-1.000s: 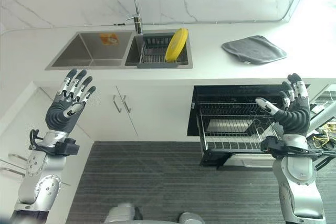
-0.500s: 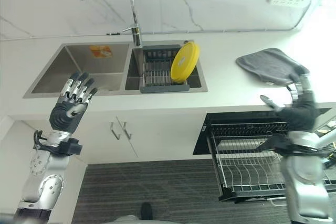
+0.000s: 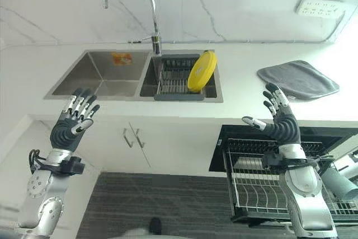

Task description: Place the dishes in the dishwasher.

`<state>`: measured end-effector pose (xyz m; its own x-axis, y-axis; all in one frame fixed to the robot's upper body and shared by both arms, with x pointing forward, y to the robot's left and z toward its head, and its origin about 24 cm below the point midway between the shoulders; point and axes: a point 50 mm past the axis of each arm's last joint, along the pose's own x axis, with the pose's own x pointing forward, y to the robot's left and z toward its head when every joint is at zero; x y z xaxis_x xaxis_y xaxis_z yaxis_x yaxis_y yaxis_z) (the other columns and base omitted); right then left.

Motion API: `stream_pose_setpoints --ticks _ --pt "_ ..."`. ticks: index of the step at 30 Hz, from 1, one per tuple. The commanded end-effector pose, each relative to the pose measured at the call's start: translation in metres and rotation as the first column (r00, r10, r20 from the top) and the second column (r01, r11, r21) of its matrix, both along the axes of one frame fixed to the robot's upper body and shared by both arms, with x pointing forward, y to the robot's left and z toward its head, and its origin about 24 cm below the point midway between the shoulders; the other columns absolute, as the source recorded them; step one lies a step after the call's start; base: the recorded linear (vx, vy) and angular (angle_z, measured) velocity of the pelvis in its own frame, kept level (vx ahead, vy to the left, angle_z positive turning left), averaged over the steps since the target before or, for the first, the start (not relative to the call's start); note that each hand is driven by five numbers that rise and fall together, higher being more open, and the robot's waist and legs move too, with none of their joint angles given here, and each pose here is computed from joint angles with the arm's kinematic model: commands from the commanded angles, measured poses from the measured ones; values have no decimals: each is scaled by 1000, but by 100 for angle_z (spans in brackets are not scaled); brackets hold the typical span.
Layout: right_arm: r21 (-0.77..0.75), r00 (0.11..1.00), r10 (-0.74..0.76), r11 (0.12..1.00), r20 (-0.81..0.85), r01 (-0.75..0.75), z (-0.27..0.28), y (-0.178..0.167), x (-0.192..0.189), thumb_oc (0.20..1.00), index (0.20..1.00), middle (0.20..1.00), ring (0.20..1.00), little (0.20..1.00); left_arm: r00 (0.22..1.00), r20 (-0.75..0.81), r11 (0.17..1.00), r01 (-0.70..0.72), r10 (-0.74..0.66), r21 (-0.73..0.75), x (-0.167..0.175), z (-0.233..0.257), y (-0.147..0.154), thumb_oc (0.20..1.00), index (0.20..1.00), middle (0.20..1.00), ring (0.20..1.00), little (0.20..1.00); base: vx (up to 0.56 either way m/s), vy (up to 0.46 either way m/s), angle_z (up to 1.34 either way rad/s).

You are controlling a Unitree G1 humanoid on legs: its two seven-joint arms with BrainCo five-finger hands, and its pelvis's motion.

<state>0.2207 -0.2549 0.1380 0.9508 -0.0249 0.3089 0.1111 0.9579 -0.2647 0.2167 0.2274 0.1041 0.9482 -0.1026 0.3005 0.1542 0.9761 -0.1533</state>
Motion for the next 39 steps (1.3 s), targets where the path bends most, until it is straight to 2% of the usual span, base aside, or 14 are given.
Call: stream_pose_setpoints --ticks 1,6,13,16,19,27,29,32,36,39 --pt "-36 986 8 999 168 -2 34 2 6 1000 1000 1000 1000 1000 981 193 1000 22 -25 17 4 34 -1 1000 1000 1000 1000 1000 420 436 12" --pt "-59 985 31 998 171 -21 34 -3 0 1000 1000 1000 1000 1000 986 168 1000 3 -4 7 6 30 3 1000 1000 1000 1000 1000 319 331 -22" --pt "-9 982 -16 1000 186 18 35 -3 -5 1000 1000 1000 1000 1000 986 162 995 31 -47 99 12 39 0 1000 1000 1000 1000 1000 233 198 -1" --pt "-52 976 0 999 218 11 40 2 -5 1000 1000 1000 1000 1000 985 158 993 48 -65 109 11 40 -2 1000 1000 1000 1000 1000 124 123 16" --pt "-34 974 -3 999 227 11 42 2 -2 1000 1000 1000 1000 1000 984 163 989 48 -71 142 13 43 -5 1000 1000 1000 1000 1000 121 159 -1" --pt "-19 975 69 998 210 -66 37 9 -7 1000 1000 1000 1000 1000 987 135 983 60 -84 172 7 40 -10 1000 1000 1000 1000 1000 82 165 -6" --pt "-32 971 95 995 219 -90 39 12 -4 1000 1000 1000 1000 1000 987 144 979 48 -77 198 9 44 -10 1000 1000 1000 1000 1000 61 -55 -27" --pt "-95 967 128 989 218 -110 46 8 -6 1000 1000 1000 1000 1000 985 133 985 85 -106 153 10 45 -8 1000 1000 1000 1000 1000 120 -218 -23" --pt "-43 960 179 984 214 -174 46 13 -2 1000 1000 1000 1000 1000 985 137 986 83 -103 144 9 43 -7 1000 1000 1000 1000 1000 171 -405 -16" --pt "-34 971 181 983 159 -178 40 11 -2 1000 1000 1000 1000 1000 978 145 988 148 -151 33 7 44 -9 1000 1000 1000 1000 1000 186 -425 7"
